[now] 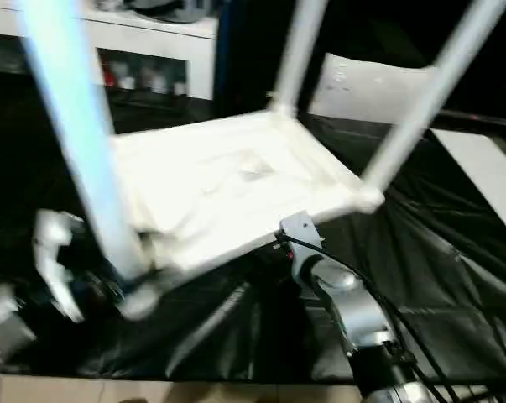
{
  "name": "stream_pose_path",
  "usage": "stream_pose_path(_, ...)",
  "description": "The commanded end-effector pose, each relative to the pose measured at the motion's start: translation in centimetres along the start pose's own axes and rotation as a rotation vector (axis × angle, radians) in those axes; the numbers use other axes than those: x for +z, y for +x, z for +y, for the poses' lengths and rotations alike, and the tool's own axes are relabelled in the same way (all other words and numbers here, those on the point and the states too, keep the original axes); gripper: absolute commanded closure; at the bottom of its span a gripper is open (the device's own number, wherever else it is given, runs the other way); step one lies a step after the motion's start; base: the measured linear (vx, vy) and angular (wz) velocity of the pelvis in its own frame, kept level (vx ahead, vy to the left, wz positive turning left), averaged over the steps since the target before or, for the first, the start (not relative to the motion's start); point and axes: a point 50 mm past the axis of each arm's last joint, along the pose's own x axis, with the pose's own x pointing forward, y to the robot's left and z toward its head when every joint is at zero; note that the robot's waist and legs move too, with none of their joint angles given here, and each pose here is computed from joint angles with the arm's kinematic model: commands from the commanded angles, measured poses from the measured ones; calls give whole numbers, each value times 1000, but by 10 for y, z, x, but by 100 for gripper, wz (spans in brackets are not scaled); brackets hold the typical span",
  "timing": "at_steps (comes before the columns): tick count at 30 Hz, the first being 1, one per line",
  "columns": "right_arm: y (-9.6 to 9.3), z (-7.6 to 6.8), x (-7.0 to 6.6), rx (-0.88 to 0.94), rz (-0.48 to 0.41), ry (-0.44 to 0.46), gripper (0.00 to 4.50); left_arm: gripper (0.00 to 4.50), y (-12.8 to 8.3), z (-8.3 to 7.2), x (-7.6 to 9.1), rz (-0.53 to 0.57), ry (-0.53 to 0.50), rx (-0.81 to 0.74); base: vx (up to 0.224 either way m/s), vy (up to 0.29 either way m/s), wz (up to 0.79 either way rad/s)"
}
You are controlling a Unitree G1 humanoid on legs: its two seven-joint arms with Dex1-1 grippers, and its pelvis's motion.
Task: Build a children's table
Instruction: Rotate table base
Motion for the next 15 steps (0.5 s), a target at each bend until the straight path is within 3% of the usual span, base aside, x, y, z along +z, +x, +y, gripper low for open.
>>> stream_pose_path(1,6,8,11,33,-38,-25,0,3,21,-26,2,-21,-21,-151,0,0,0)
stream_pose_path(11,20,30,23,137,-71,-70,0,3,63,-44,8,-58,-55,-281,0,0,0)
stream_pose_path(15,27,37,30,186,-82,-94,0,3,89,-51,11,-71,-53,-347,0,0,0)
